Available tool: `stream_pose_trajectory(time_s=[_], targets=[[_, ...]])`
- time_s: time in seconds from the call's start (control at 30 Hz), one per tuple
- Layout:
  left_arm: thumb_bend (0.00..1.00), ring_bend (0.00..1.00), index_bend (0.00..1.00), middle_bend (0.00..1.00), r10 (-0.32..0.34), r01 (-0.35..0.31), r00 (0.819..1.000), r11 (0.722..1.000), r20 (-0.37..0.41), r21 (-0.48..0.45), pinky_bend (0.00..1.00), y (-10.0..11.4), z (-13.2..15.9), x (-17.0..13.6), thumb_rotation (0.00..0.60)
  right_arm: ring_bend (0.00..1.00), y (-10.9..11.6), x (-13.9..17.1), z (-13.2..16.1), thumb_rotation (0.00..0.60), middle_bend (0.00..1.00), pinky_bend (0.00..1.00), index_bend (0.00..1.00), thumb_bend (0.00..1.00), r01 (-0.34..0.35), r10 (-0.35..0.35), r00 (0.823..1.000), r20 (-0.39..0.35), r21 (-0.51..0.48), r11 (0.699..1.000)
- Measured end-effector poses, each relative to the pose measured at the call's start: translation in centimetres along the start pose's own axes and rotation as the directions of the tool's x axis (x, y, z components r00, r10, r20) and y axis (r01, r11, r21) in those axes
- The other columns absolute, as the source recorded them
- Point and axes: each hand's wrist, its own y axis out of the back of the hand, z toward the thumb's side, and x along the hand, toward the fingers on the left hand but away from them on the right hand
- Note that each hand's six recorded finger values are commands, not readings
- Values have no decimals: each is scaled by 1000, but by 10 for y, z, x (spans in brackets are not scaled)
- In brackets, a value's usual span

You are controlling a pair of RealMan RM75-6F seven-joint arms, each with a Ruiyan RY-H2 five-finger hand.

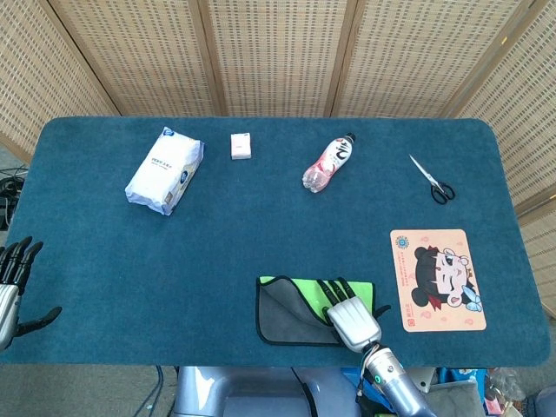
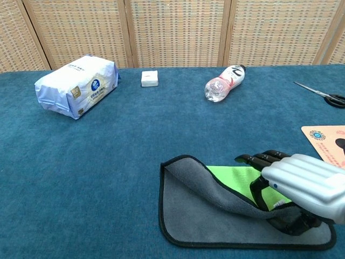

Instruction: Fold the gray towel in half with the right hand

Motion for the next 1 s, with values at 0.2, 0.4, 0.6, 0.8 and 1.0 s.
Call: stream_pose_trajectory(time_s=[0.2, 0.4, 0.6, 0.8, 1.0], targets=[[183, 0, 0, 0, 0, 0, 1000, 1000, -1, 1, 0, 0, 0, 0, 600, 0, -2, 4, 1, 600, 0, 0, 598, 501, -8, 8, 1000, -8, 8, 1000], [182, 0, 0, 0, 1, -1, 1000, 1000, -2, 1, 0, 0, 0, 0, 600, 0, -6, 8, 4, 600, 0, 0, 598, 500, -15, 15, 1000, -23, 15, 1000], [182, 0, 0, 0, 1, -1, 1000, 1000, -1, 0, 0, 0, 0, 0, 600, 0, -9, 9, 6, 600, 0, 0, 598, 501, -21, 22, 999, -28, 20, 1000], [182, 0, 0, 0, 2, -2, 1000, 1000, -1, -1, 0, 1, -1, 0, 600, 0, -10, 10, 6, 600, 0, 0, 594, 502, -26, 27, 999, -28, 27, 999], [182, 0, 0, 0, 4, -4, 1000, 1000, -2, -2, 0, 1, -1, 0, 600, 0, -13, 13, 5, 600, 0, 0, 97, 275, -54, 55, 998, -40, 37, 998]])
